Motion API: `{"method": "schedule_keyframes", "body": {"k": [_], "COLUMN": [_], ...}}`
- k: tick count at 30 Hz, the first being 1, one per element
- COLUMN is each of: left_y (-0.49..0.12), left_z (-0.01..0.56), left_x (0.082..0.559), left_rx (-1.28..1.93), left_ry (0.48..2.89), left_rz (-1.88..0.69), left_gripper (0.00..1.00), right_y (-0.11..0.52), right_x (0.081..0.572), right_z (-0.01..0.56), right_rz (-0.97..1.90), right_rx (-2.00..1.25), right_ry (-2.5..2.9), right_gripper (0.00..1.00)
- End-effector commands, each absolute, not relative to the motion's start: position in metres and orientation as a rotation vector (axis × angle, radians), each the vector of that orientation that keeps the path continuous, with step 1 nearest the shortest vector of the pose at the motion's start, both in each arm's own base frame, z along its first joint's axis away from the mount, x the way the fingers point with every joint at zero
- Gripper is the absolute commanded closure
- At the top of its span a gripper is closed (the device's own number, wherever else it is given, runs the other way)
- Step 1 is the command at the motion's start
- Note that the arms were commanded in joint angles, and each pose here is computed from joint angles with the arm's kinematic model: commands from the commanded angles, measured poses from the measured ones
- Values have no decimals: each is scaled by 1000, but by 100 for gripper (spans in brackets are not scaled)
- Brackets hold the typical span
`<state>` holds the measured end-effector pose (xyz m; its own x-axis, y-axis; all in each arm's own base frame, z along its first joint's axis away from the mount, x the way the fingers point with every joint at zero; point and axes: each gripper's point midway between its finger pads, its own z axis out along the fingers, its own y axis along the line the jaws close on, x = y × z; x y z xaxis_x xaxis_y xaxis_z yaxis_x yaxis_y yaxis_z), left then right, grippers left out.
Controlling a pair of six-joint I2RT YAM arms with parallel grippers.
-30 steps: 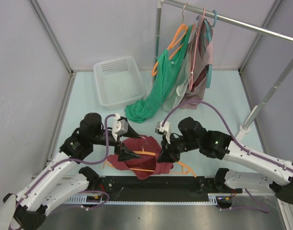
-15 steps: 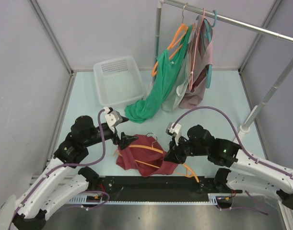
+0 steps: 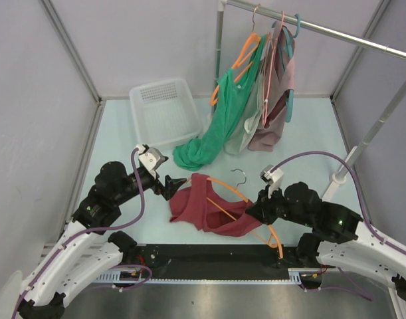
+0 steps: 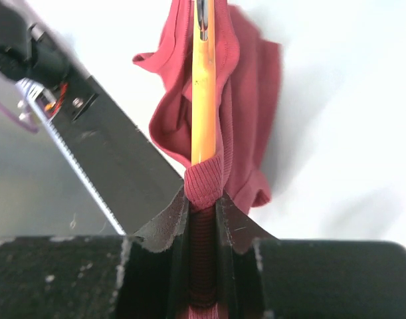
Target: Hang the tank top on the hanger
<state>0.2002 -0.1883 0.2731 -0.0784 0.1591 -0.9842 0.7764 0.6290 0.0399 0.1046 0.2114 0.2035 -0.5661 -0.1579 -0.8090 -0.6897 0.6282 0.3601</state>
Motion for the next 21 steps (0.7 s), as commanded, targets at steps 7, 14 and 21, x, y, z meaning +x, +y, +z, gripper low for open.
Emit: {"method": "schedule_keyframes", "body": {"k": [7,14,21], "left_y": [-183,-183,-184], "left_z": [280,280,279], "left_x": [207,207,208], "left_rx": [742,738,742], "left_ry": [1594,1594,1599], "left_rz": [-588,-587,-590], "left_gripper": [1,0,0], "right_y": [146,108,81], "right_x": [123,124,120], "right_z": [258,281,293], "right_rz": [751,649,595], "right_rx": [-276,-137,-52], "right_ry": [1990,2007,2018], "right_gripper": [100,100,100]}}
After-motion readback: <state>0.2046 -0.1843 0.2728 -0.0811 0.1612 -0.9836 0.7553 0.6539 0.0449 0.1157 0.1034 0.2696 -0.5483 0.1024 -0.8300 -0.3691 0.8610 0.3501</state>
